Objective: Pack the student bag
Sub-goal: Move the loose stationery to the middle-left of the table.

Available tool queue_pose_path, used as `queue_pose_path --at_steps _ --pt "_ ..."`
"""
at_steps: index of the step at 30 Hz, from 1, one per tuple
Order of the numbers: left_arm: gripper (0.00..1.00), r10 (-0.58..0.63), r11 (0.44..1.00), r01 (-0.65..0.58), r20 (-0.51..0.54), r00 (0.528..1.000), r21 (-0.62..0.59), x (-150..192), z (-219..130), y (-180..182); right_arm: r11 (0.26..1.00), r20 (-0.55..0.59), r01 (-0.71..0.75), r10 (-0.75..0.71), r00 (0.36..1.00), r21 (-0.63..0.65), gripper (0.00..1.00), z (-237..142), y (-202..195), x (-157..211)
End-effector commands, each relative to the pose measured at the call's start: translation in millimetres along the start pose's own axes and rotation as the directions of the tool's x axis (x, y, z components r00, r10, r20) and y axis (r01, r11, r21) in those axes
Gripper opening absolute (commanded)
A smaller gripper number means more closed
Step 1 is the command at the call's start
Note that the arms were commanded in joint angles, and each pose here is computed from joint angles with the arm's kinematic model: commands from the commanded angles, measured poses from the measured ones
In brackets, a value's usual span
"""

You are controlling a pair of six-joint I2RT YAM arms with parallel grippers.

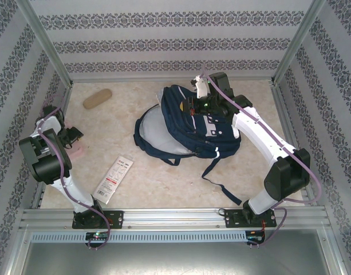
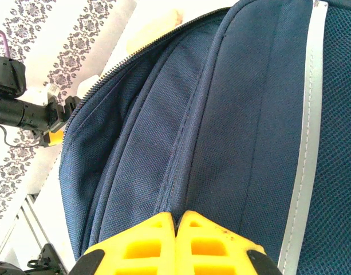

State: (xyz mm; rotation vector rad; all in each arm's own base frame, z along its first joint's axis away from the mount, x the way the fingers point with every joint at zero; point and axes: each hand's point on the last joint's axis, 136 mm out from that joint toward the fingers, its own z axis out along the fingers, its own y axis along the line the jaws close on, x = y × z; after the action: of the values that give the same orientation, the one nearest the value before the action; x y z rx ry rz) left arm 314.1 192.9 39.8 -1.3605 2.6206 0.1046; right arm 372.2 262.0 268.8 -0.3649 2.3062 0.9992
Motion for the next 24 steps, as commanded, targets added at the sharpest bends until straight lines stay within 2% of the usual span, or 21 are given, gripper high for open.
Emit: queue_pose_path --at_steps 1,6,15,21,24 --pt "1.0 0.049 0.997 -0.043 -0.106 0.993 0.061 35.3 18.6 -22.8 0.996 0.056 0.046 -0.042 0.998 -0.073 0.0 2.3 19.6 -14.5" --pt "0.95 0.119 0.991 -0.111 -0.115 0.986 0.071 55.5 15.8 -45.5 0.996 0.055 0.042 -0.037 0.998 -0.081 0.0 4.1 20.1 -12.6" --pt "0.96 0.242 0.968 -0.23 -0.116 0.963 0.102 98.7 10.1 -82.5 0.996 0.06 0.042 -0.037 0.998 -0.084 0.0 2.2 19.2 -6.8" --pt "1.0 0.3 0.952 -0.29 -0.118 0.946 0.097 101.1 6.5 -88.3 0.995 0.07 0.036 -0.03 0.997 -0.088 0.0 1.4 18.4 -3.6" --pt "1.0 0.367 0.93 -0.36 -0.11 0.924 0.079 94.5 0.5 -87.5 0.996 0.077 0.037 -0.03 0.997 -0.087 0.0 -0.1 18.3 -3.0"
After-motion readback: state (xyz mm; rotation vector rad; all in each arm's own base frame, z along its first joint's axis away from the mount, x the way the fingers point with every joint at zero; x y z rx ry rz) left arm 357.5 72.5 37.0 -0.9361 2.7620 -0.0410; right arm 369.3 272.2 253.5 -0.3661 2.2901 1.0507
